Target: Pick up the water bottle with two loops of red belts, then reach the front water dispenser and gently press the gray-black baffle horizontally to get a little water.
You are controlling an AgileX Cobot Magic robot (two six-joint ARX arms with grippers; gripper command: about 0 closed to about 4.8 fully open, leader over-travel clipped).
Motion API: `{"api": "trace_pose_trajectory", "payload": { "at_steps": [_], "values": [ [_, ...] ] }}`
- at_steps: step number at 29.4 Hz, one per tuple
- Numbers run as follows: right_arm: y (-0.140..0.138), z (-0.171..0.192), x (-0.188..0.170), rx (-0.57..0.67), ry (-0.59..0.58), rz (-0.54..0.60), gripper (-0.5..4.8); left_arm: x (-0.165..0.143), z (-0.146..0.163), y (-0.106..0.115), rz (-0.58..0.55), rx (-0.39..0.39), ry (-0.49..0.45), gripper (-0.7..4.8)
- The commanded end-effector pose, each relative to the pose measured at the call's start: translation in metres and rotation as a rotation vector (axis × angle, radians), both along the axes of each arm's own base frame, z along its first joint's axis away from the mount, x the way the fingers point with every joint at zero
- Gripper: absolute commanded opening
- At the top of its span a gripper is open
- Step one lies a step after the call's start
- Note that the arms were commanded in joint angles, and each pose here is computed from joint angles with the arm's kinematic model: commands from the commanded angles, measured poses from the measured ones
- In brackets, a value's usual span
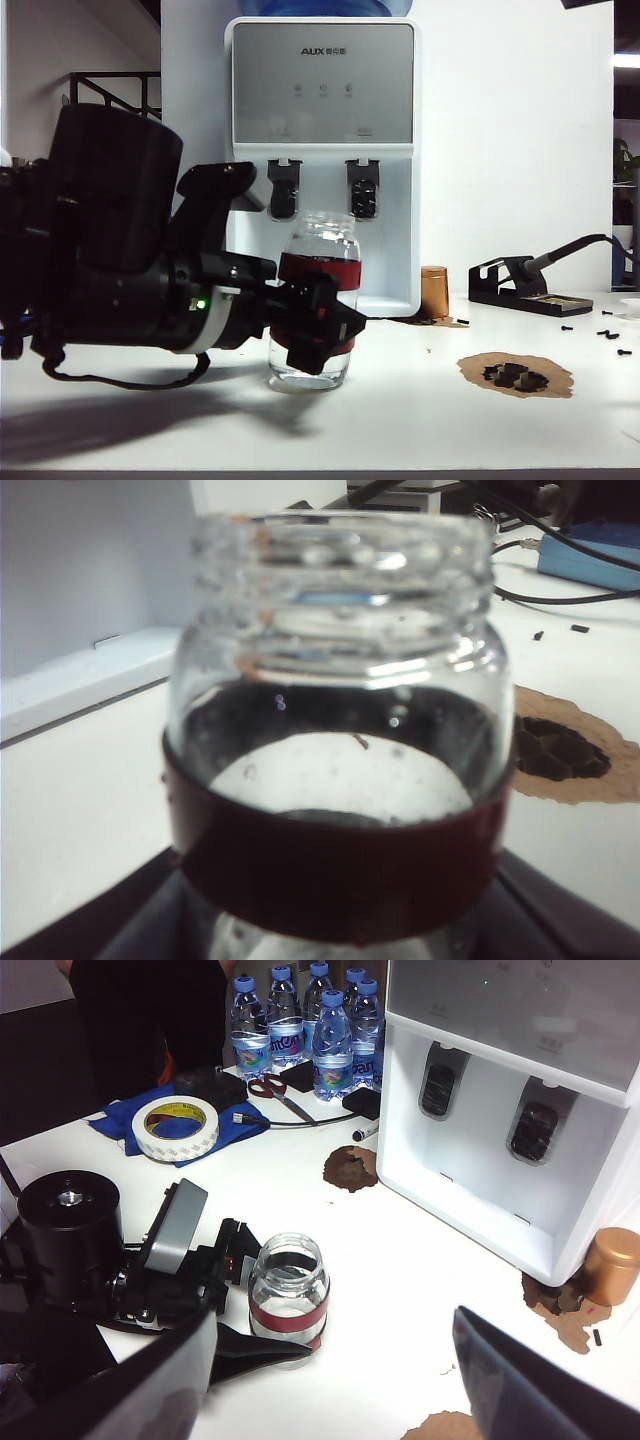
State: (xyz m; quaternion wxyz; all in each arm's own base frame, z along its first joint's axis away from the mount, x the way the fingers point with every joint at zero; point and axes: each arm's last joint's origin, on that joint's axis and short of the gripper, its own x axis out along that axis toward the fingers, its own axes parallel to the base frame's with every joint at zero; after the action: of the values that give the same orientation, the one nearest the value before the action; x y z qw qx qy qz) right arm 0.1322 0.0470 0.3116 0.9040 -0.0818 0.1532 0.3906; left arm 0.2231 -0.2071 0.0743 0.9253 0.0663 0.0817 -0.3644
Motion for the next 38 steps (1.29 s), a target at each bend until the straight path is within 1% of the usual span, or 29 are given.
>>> {"api": "trace_pose_trajectory", "payload": {
  "at_steps": [1,2,4,5,6,8,9,10,11,13,18,23,26,28,32,35,36,37,38],
  "values": [
    [0.0,0.0,-0.001,-0.002,0.005,0.008,3.82,-0.003,-0.02,0.006,0.037,0.127,0.107,1.48],
    [0.0,0.0,-0.001,-0.002,0.008,0.007,3.81,-0.003,-0.019,0.006,0.037,0.119,0.097,1.92],
    [0.0,-0.001,-0.001,-0.003,0.011,0.008,3.81,-0.003,-0.018,0.005,0.037,0.11,0.088,1.96],
    [0.0,-0.001,-0.001,-0.003,0.011,0.008,3.81,-0.002,-0.017,0.005,0.037,0.105,0.083,2.06],
    [0.0,-0.001,-0.001,-0.003,0.011,0.007,3.81,-0.002,-0.017,0.005,0.037,0.104,0.081,2.37],
    [0.0,-0.001,-0.001,-0.003,0.011,0.008,3.81,-0.002,-0.017,0.005,0.037,0.1,0.077,3.17],
    [0.0,-0.001,-0.001,-0.003,0.011,0.008,3.81,-0.002,-0.017,0.005,0.037,0.099,0.076,3.77],
    [0.0,-0.001,-0.001,-0.003,0.011,0.008,3.81,-0.002,-0.016,0.005,0.035,0.096,0.073,4.2],
    [0.0,0.0,-0.001,-0.003,0.01,0.008,3.81,-0.002,-0.016,0.005,0.033,0.092,0.07,4.47],
    [0.0,-0.001,-0.001,-0.003,0.011,0.008,3.81,-0.002,-0.014,0.004,0.033,0.083,0.061,4.67],
    [0.0,-0.001,-0.001,-0.003,0.011,0.008,3.81,-0.001,-0.012,0.004,0.027,0.066,0.045,4.73],
    [0.0,-0.001,-0.001,-0.003,0.011,0.008,3.81,-0.003,-0.013,0.003,-0.01,0.062,0.054,4.74],
    [0.0,-0.001,-0.001,-0.003,0.011,0.008,3.81,-0.009,-0.017,0.011,-0.039,0.077,0.068,4.79],
    [0.0,-0.001,-0.001,-0.003,0.011,0.008,3.82,-0.016,-0.02,0.019,-0.046,0.093,0.071,4.79],
    [0.0,0.0,-0.001,-0.003,0.01,0.008,3.81,-0.028,-0.021,0.032,-0.056,0.125,0.029,4.79],
    [0.0,0.0,-0.001,-0.002,0.009,0.011,3.82,-0.036,-0.025,0.042,-0.056,0.185,0.02,4.79],
    [0.0,0.0,-0.001,-0.002,0.006,0.016,3.82,-0.036,-0.025,0.047,-0.028,0.211,0.014,4.79],
    [0.0,0.0,-0.001,-0.006,-0.003,0.019,3.82,-0.036,-0.026,0.052,0.01,0.227,0.016,4.56],
    [0.0,0.0,-0.001,-0.005,-0.006,0.02,3.82,-0.035,-0.026,0.057,0.055,0.239,0.019,3.93]
  ]
}}
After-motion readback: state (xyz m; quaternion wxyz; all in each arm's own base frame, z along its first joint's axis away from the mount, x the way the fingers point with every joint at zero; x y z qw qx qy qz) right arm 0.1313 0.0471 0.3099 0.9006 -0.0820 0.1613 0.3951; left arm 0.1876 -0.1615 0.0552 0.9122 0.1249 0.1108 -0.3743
